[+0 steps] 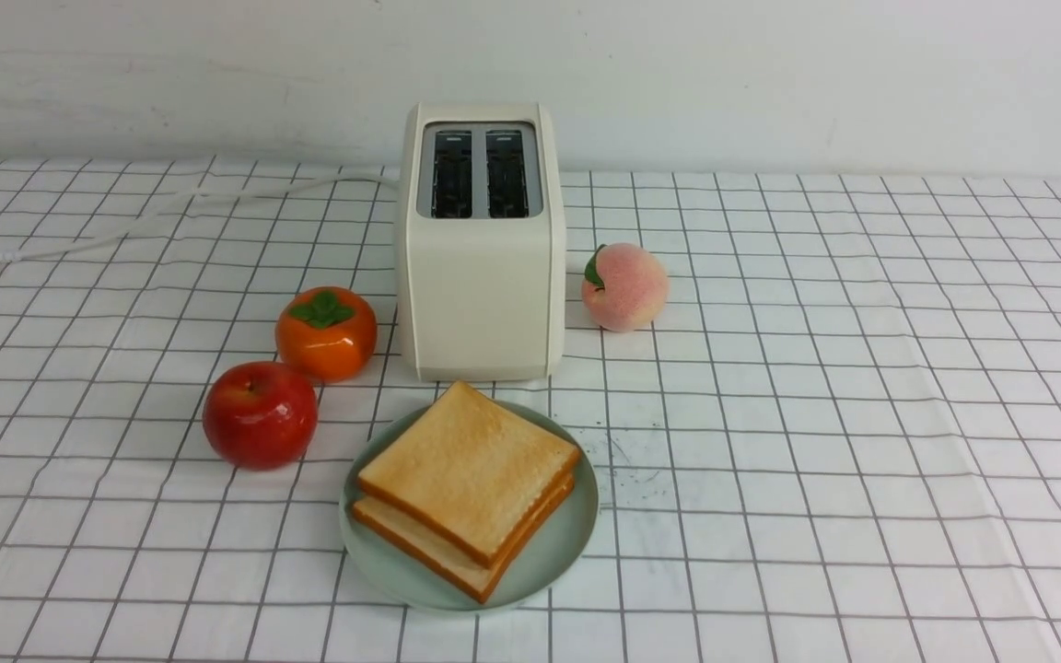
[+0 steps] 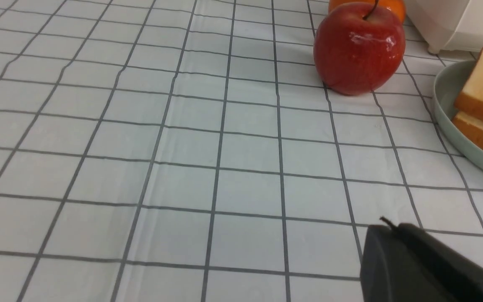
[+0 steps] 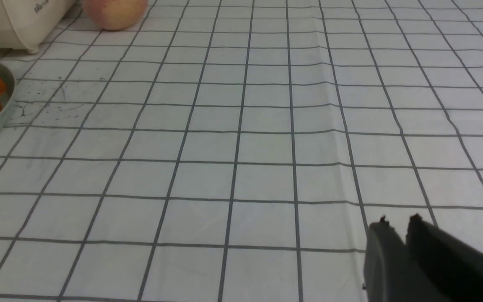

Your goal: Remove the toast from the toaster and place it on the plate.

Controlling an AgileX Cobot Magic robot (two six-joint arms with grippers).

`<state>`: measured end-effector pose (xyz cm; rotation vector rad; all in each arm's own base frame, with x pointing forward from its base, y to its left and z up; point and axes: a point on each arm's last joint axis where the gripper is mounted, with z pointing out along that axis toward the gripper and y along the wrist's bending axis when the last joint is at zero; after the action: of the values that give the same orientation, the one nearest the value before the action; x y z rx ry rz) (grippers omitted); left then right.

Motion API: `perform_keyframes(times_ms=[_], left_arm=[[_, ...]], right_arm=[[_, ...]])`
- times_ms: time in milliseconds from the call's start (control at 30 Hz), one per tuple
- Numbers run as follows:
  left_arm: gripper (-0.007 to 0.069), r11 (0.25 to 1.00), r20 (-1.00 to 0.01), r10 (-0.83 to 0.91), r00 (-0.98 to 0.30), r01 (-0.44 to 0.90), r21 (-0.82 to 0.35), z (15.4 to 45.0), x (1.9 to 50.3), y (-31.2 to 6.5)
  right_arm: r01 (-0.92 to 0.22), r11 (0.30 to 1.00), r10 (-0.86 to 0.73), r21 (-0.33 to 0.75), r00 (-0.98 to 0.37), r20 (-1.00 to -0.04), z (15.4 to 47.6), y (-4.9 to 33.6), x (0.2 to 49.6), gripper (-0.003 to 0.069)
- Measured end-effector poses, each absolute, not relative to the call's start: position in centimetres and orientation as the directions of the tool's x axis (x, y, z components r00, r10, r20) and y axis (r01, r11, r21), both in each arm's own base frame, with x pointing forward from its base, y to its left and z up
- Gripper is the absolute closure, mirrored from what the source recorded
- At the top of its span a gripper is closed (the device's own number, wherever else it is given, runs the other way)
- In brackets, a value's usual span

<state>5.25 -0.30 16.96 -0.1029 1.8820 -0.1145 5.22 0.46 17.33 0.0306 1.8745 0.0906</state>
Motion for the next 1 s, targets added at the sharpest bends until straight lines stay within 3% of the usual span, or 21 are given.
perform_keyframes(times_ms=[1000], left_arm=[[0.0630, 0.991, -0.941, -0.132, -0.311, -0.015, -0.134, 16.94, 5.24, -0.31]], right_arm=[[-0.025, 0.997, 0.067, 0.078, -0.302, -0.951, 17.33, 0.46, 5.22, 0.0546]])
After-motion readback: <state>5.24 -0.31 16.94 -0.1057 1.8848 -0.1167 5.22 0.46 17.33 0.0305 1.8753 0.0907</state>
